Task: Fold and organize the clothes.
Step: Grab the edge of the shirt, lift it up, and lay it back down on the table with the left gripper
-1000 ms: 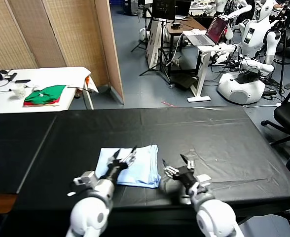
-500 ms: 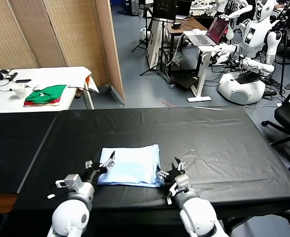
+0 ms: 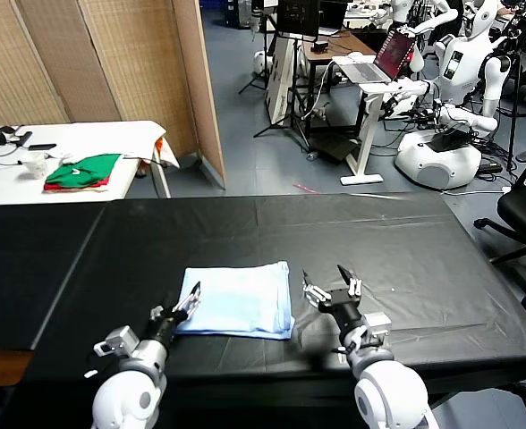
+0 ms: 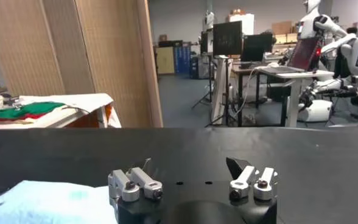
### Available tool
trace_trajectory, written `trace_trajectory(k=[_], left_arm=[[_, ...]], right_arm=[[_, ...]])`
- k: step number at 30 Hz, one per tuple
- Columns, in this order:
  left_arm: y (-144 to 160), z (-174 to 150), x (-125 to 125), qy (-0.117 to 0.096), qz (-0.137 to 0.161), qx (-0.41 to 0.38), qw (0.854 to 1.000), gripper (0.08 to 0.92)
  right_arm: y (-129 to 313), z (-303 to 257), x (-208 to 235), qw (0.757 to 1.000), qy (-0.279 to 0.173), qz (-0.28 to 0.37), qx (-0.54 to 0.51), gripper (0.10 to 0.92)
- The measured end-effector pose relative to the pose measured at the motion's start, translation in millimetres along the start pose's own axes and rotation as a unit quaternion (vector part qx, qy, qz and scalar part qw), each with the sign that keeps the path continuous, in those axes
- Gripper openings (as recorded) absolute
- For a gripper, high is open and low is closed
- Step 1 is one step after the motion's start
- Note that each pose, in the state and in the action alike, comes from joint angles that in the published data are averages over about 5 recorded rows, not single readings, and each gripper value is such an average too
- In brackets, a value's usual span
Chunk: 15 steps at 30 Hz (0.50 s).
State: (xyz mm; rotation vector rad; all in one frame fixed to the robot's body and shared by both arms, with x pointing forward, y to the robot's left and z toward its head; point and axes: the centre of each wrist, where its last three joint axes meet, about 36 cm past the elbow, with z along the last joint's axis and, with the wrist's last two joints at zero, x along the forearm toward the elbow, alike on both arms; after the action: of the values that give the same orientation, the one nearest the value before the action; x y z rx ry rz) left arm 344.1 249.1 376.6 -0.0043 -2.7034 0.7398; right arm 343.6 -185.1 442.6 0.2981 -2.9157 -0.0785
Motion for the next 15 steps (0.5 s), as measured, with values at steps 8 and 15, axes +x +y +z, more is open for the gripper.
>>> trace_trajectory(k=[8,15], left_arm=[[1.1,7.8,3.3,0.004,-0.004,0.020,1.000,0.906],[-4.5,7.3,2.7,0.003,0.001,0.027,1.000,0.620]], right_arm=[[-0.9,-2.6,1.0,1.000,-0.004,0.000,-0.001,0.907],[-0.9,-4.0,2.5,1.000,-0.007,0.000,-0.002,0.907]])
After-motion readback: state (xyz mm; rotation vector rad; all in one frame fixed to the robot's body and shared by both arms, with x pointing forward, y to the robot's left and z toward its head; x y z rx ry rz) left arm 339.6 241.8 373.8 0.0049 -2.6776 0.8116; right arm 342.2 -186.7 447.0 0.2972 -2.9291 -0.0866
